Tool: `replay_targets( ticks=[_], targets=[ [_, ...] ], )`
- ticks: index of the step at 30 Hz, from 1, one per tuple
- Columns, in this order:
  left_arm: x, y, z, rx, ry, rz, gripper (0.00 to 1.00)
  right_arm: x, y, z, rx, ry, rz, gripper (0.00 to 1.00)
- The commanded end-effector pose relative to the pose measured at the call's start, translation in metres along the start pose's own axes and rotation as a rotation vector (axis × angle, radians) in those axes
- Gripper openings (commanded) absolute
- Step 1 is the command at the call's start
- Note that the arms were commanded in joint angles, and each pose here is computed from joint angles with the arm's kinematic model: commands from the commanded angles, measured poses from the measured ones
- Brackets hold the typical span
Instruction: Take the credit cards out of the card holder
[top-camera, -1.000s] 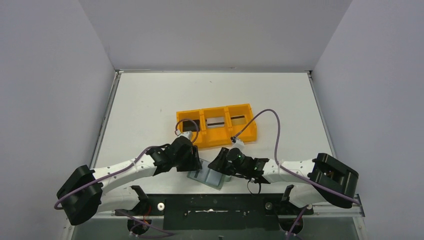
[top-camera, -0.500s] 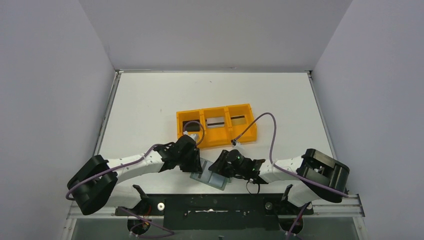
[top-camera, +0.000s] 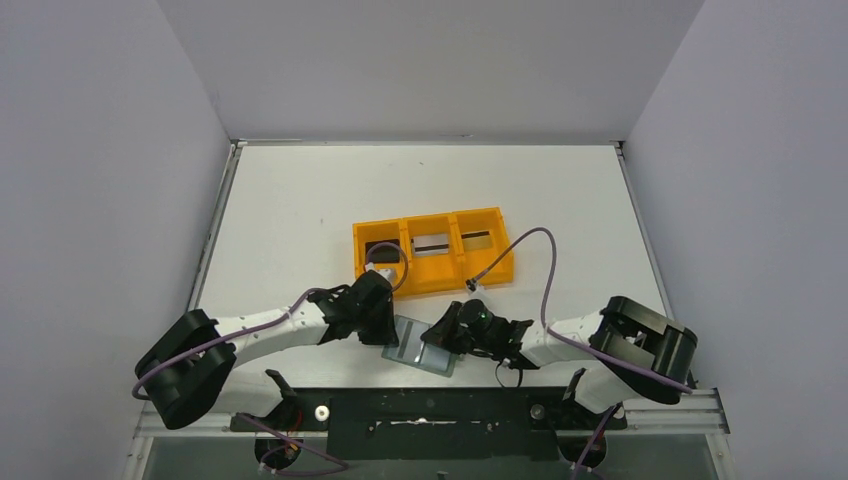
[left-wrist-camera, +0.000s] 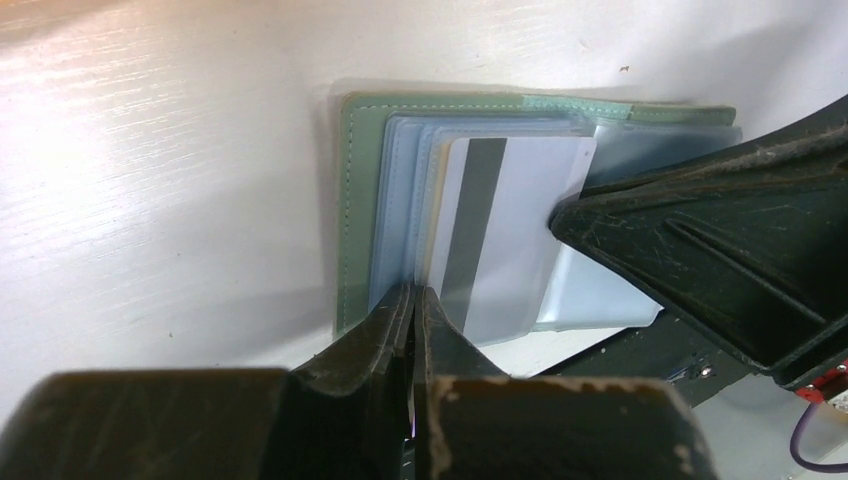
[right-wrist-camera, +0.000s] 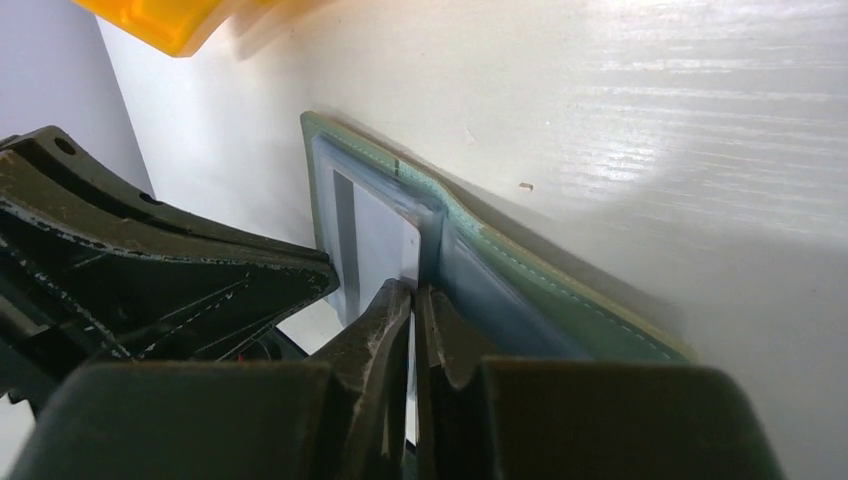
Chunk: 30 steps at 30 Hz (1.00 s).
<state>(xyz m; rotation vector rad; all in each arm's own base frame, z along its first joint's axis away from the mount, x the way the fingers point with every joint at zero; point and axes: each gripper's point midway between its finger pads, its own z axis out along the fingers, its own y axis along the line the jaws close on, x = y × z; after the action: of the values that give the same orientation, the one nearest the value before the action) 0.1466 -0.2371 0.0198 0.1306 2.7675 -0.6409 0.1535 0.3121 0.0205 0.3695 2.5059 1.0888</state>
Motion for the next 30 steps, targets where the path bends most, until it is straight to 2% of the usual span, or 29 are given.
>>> replay_targets(
  ticks=[1, 12, 19, 28, 29, 30],
  targets=[
    [0.005, 0.004, 0.004, -0.021, -0.005, -0.03, 0.0, -0.002, 0.027, -0.012, -0.122, -0.005, -0.002, 0.0],
    [0.009, 0.012, 0.006, -0.036, -0.02, -0.085, 0.0, 0.001, 0.011, -0.029, -0.138, 0.006, 0.019, 0.0],
    [0.007, 0.015, 0.004, -0.055, -0.035, -0.099, 0.0, 0.001, -0.014, -0.036, -0.06, -0.006, 0.054, 0.0],
    [-0.005, 0.004, -0.004, -0.028, -0.072, -0.101, 0.0, 0.0, -0.01, -0.03, -0.062, -0.005, 0.066, 0.0],
    [-0.007, 0.003, -0.006, -0.032, -0.078, -0.1, 0.02, -0.001, -0.011, -0.028, -0.052, -0.012, 0.071, 0.0],
    [-0.011, 0.002, -0.01, -0.038, -0.09, -0.098, 0.11, -0.002, -0.014, -0.027, -0.042, -0.017, 0.078, 0.0]
  ],
)
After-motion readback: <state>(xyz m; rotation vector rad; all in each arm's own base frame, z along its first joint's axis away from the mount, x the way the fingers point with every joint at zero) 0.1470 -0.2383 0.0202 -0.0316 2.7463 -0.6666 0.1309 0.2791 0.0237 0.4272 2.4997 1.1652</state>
